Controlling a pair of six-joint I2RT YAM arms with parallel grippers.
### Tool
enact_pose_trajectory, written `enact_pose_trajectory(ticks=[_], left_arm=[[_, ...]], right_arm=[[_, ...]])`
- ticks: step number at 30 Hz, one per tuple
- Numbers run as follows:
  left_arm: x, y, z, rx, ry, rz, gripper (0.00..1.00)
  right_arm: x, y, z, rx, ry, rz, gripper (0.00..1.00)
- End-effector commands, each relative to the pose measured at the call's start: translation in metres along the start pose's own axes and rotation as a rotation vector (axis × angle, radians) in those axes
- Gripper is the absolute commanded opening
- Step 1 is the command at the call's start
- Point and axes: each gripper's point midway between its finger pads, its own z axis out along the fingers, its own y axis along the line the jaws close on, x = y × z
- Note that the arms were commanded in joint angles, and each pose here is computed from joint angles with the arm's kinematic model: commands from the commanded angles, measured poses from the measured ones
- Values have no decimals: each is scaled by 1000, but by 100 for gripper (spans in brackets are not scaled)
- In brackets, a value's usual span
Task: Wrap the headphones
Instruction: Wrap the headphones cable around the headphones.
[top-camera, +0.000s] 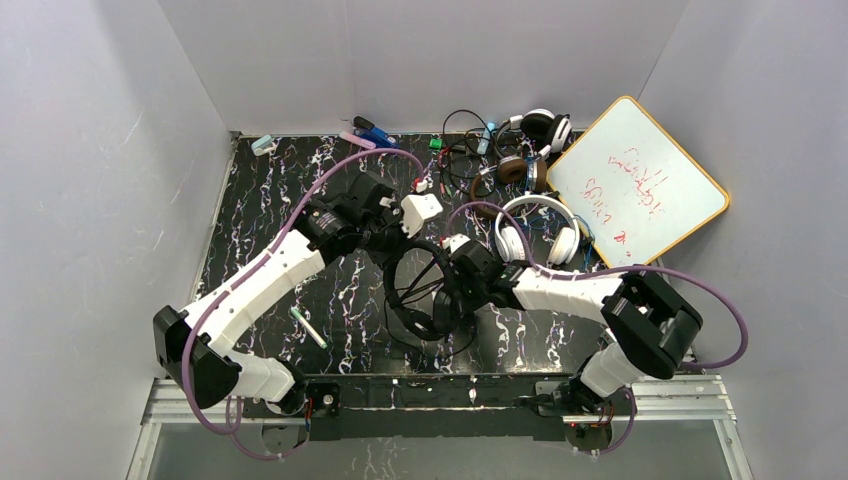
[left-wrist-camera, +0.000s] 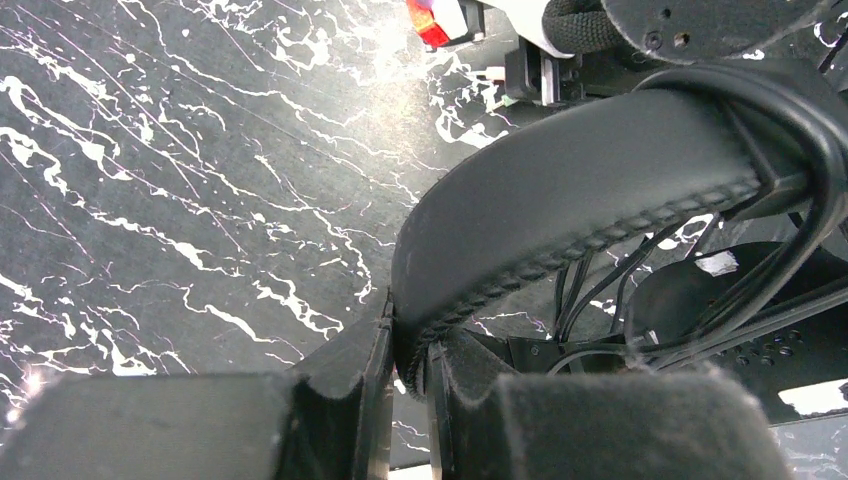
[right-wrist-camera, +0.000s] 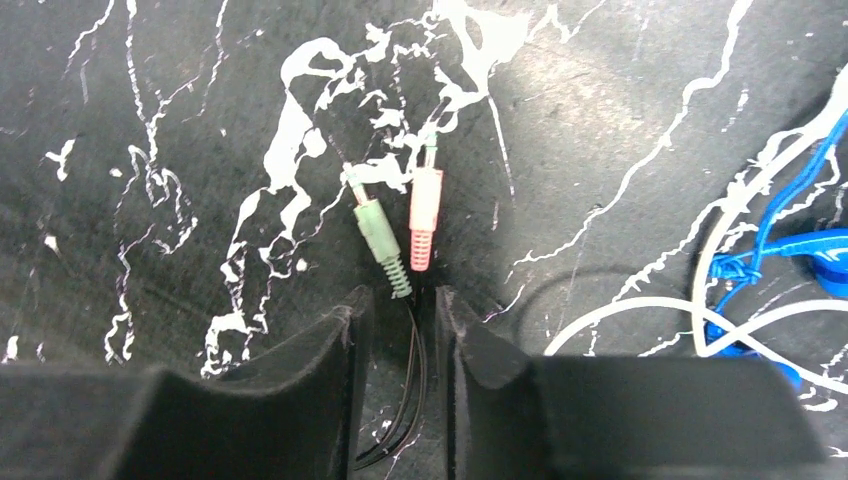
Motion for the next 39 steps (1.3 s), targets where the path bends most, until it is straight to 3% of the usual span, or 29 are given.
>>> enact_pose_trajectory(ticks=[1,7,15,20,25,34,39], left_arm=[[-8,-8,-13,16,-58,-1,0],[-7,-8,-15,12,-60,-1,0],[-6,-9,-16,12,-55,-6,0],[-7,4,-20,-61,-46,-32,0],[-8,12,-21,-118,-50,-71,0],[-19,14,-27,-140,-99,-126,0],[-18,43,-39,-330,-96,-253,0]], right_arm=[[11,-17,6,115,51,-13,32],[5,-19,4,157,44,-26,1],[-60,-30,-33,179,-185,31,1],[-108,-71,-77,192,-329,152,1],[-130,-134,-113,253,-458,303,1],[-176,-220,-134,265,-540,505,1],[-192,-230,-140,243,-561,504,1]])
